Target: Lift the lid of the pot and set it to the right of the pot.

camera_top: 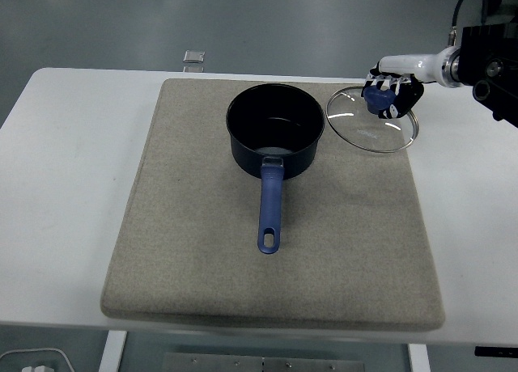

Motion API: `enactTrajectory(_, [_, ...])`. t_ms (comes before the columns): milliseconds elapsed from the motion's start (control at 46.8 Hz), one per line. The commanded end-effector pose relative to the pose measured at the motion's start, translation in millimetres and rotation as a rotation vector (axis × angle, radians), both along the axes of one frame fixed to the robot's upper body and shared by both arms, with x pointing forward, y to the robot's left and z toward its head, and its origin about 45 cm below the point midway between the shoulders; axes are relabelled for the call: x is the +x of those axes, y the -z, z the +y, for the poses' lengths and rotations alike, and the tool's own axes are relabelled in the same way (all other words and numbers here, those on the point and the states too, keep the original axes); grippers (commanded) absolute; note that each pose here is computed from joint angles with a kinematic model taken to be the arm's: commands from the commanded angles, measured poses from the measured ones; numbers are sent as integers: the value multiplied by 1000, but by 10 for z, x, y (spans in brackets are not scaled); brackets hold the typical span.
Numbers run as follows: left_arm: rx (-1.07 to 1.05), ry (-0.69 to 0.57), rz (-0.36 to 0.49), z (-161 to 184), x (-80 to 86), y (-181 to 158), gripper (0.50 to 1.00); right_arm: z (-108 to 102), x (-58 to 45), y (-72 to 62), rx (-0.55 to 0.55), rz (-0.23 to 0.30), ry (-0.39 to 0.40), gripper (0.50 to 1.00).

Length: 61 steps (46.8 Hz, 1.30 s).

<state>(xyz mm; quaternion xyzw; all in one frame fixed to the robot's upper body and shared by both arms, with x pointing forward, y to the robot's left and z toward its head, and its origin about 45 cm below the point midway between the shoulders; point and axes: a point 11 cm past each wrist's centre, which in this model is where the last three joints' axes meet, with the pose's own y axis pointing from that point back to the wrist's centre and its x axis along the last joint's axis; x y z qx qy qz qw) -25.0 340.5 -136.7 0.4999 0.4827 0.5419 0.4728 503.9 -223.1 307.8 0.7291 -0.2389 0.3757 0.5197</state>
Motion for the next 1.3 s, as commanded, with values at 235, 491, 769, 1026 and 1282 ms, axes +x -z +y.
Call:
enactTrajectory(235, [0,0,0,0,1,0,1000,21,-11,72,7,-4,-1,500])
enactTrajectory(491, [0,0,0,0,1,0,1000,-10,-42,249,20,-14,14,527])
enactTrajectory(769, [0,0,0,0,1,0,1000,-103,-58,442,5,-34,41,584])
enactTrajectory(1026, [0,0,0,0,1,0,1000,-130,-50,432,24,-43,56,872])
enactTrajectory(1282, [0,0,0,0,1,0,1000,-168,-13,312,55,-59,71,915])
